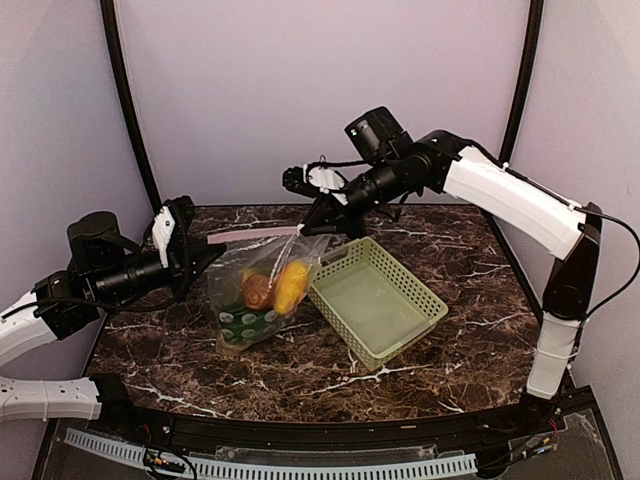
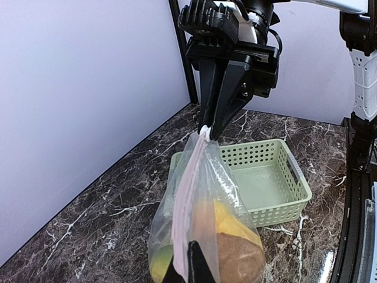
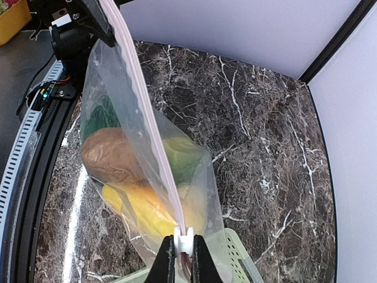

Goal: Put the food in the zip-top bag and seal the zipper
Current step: Zip the zipper on the zipper food storage bag, then place the zipper food storage bag at the center of the board.

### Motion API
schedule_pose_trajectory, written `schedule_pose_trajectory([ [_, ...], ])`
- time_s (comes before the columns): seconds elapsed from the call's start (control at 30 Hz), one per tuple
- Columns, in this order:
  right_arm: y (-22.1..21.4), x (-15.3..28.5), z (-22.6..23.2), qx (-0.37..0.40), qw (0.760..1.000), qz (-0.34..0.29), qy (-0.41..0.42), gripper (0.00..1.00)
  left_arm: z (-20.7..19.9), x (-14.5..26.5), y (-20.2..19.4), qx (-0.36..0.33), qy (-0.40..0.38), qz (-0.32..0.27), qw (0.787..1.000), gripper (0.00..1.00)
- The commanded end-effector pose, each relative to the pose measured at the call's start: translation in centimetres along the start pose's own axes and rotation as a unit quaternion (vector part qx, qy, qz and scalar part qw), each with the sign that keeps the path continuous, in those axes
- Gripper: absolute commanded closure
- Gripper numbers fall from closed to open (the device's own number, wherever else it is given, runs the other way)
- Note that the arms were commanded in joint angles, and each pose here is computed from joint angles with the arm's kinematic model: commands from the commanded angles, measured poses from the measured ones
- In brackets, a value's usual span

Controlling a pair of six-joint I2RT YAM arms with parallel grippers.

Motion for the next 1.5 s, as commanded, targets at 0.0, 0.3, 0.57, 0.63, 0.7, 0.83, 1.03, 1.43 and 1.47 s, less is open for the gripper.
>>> schedule_pose_trajectory([
  [0.0, -2.5, 4.0, -2.2, -0.017, 0.996, 0.055, -0.073, 1.00, 0.4, 0.9, 0.2, -0.012, 0.021, -0.007, 1.000, 0.99],
  [0.3, -3.9, 5.2, -2.1, -0.014, 0.993, 0.087, -0.084, 0.99, 0.5, 1.1, 0.4, -0.019, 0.027, -0.010, 0.999, 0.99],
  [0.57, -5.9, 5.7, -1.6, -0.026, 0.989, 0.120, -0.082, 0.98, 0.6, 1.3, 0.3, -0.021, 0.033, -0.012, 0.999, 0.99],
  [0.63, -6.3, 5.8, -1.4, -0.026, 0.988, 0.126, -0.082, 0.98, 0.6, 1.3, 0.2, -0.022, 0.033, -0.011, 0.999, 0.99],
  [0.7, -6.8, 5.9, -1.2, -0.027, 0.987, 0.133, -0.081, 0.98, 0.6, 1.3, 0.1, -0.022, 0.033, -0.011, 0.999, 0.99],
  [0.83, -7.4, 6.4, -1.2, -0.031, 0.986, 0.142, -0.087, 0.97, 0.6, 1.2, 0.1, -0.022, 0.032, -0.009, 0.999, 0.99],
  [1.03, -7.3, 6.5, -1.5, -0.033, 0.986, 0.137, -0.087, 0.95, 0.5, 0.6, -0.3, -0.023, 0.029, -0.002, 0.999, 0.99],
  [1.43, -3.4, 4.7, -7.0, -0.007, 0.988, 0.083, -0.133, 0.95, 6.2, -2.4, 1.5, -0.061, 0.183, 0.024, 0.981, 0.99],
  [1.47, -2.8, 4.5, -7.5, -0.008, 0.989, 0.073, -0.132, 0.94, 7.0, -2.2, 2.0, -0.061, 0.195, 0.019, 0.979, 0.99],
])
Point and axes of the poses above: each gripper's point midway between its finger pads, its own x axis back along the fingers, its own z axis along the line the jaws close on, y = z × x, the point moved 6 cm from there along x, back along the fingers
